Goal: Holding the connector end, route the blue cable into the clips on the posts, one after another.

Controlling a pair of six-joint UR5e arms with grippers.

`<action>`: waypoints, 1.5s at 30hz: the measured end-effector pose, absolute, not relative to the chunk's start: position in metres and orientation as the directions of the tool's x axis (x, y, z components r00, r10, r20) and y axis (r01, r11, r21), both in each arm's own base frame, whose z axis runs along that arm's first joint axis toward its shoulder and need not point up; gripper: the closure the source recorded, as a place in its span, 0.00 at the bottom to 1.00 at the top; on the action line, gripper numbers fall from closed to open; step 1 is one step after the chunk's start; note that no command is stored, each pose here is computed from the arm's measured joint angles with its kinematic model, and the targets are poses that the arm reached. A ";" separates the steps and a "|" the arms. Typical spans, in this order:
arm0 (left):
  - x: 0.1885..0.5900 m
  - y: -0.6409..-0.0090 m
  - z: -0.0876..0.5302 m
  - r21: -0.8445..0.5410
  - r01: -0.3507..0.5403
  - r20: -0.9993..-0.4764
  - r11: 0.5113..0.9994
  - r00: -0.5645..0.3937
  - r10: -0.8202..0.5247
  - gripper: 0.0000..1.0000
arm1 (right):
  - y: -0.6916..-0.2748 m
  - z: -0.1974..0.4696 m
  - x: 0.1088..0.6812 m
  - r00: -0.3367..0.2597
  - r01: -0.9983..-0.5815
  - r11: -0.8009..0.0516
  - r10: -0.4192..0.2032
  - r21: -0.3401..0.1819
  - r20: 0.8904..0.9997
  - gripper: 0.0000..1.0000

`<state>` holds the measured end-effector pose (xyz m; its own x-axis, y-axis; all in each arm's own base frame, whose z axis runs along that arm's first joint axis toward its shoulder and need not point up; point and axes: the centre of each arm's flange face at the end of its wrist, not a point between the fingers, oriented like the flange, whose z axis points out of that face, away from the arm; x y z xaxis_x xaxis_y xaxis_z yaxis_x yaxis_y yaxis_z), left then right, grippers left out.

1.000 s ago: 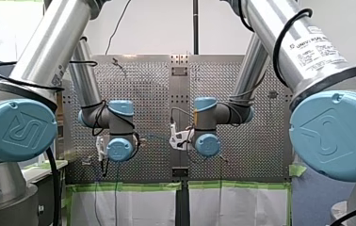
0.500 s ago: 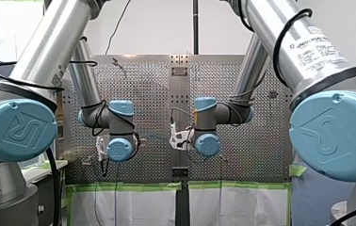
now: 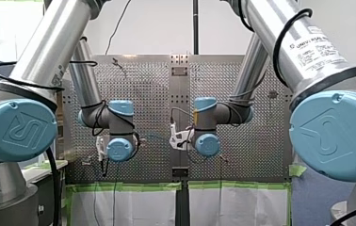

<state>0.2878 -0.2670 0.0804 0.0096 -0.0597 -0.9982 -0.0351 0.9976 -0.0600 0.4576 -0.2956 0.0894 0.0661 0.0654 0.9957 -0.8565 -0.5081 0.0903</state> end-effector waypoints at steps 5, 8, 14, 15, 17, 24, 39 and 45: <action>0.288 -0.267 0.080 -0.060 -0.035 -0.998 0.998 0.010 -0.060 1.00 | -0.296 0.089 0.458 0.066 -0.857 -0.508 0.065 0.090 0.996 1.00; 0.288 -0.267 0.080 -0.060 -0.035 -0.998 0.998 0.010 -0.060 1.00 | -0.296 0.089 0.458 0.066 -0.857 -0.508 0.065 0.090 0.996 1.00; 0.288 -0.267 0.080 -0.060 -0.035 -0.998 0.998 0.010 -0.060 1.00 | -0.296 0.089 0.458 0.066 -0.857 -0.508 0.065 0.090 0.996 1.00; 0.288 -0.267 0.080 -0.060 -0.035 -0.998 0.998 0.010 -0.060 1.00 | -0.296 0.089 0.458 0.066 -0.857 -0.508 0.065 0.090 0.996 1.00; 0.288 -0.267 0.080 -0.060 -0.035 -0.998 0.998 0.010 -0.060 1.00 | -0.296 0.089 0.458 0.066 -0.857 -0.508 0.065 0.090 0.996 1.00; 0.288 -0.267 0.081 -0.060 -0.035 -0.998 0.998 0.010 -0.060 1.00 | -0.296 0.089 0.458 0.066 -0.857 -0.508 0.065 0.090 0.996 1.00; 0.283 -0.264 0.081 -0.035 -0.037 -0.999 0.999 -0.023 -0.035 1.00 | -0.269 0.044 0.462 0.151 -0.826 -0.550 0.001 0.127 0.989 1.00; 0.283 -0.264 0.081 -0.034 -0.037 -0.999 0.999 -0.023 -0.035 1.00 | -0.267 0.034 0.460 0.165 -0.823 -0.552 -0.011 0.132 0.986 1.00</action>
